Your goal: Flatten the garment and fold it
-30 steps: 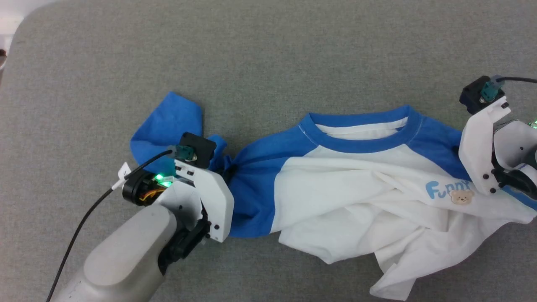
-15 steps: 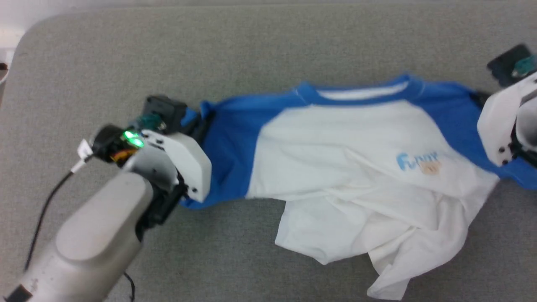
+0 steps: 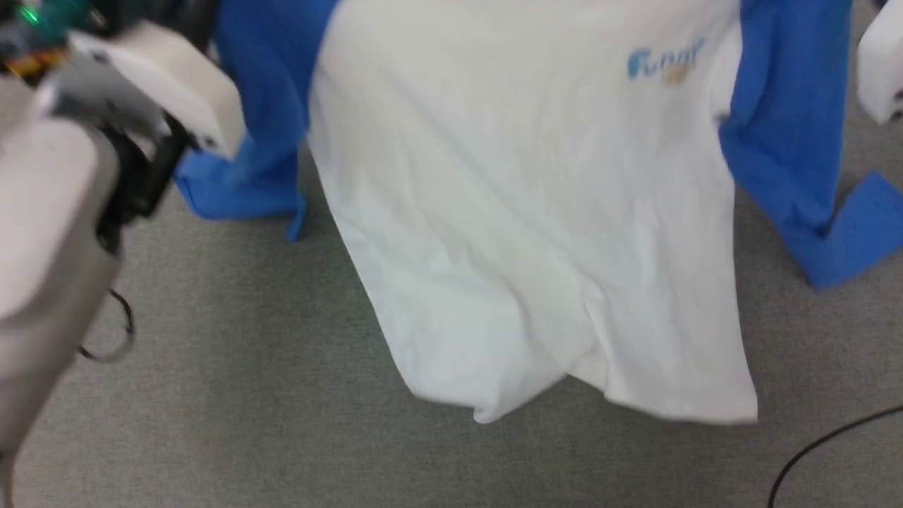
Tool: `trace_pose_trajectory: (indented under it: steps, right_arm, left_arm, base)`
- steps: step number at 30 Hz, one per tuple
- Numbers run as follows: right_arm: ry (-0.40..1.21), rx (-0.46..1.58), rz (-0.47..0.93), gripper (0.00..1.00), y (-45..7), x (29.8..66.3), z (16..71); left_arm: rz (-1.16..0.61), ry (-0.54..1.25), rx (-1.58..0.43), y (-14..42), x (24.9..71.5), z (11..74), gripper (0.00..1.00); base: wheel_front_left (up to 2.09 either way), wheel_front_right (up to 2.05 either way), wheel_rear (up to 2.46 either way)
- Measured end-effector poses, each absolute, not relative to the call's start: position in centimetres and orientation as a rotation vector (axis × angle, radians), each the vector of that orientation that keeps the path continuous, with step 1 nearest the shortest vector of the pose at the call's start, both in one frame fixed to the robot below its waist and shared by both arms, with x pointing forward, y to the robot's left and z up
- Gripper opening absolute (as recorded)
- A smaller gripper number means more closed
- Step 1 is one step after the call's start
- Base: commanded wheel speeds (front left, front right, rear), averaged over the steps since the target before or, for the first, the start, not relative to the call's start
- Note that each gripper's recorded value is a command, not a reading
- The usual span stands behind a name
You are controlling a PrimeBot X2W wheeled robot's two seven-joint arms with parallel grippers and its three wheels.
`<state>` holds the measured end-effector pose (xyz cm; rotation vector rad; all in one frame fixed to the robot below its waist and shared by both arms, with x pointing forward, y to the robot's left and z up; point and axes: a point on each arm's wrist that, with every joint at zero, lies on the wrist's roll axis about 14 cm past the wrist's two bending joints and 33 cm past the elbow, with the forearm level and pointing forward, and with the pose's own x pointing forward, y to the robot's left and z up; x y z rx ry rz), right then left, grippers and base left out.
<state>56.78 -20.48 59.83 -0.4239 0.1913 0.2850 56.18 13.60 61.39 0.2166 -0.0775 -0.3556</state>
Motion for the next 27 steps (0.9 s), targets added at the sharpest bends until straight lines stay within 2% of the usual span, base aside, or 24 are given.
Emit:
trace_pose_trajectory:
  steps: [9,15,22,27]
  right_arm:
    - [-0.031,-0.474,0.172,0.00,-21.1,63.1,68.5]
    - [-0.166,-0.493,0.104,0.00,-21.4,66.0,71.9]
    - [-0.390,-0.521,0.030,0.00,-21.5,68.0,76.6]
    - [-0.409,-0.540,0.031,0.00,-21.3,69.3,75.4]
  left_arm:
    - [-0.252,-0.326,0.265,15.2,63.4,69.6,0.00]
    - [-0.162,-0.473,0.263,16.5,66.2,72.6,0.00]
    - [-0.060,-0.654,0.256,17.7,68.4,74.3,0.00]
    - [-0.044,-0.646,0.250,18.0,70.0,72.3,0.00]
  base:
    - [0.00,0.00,0.00]
    - [0.00,0.00,0.00]
    - [0.00,0.00,0.00]
    - [0.00,0.00,0.00]
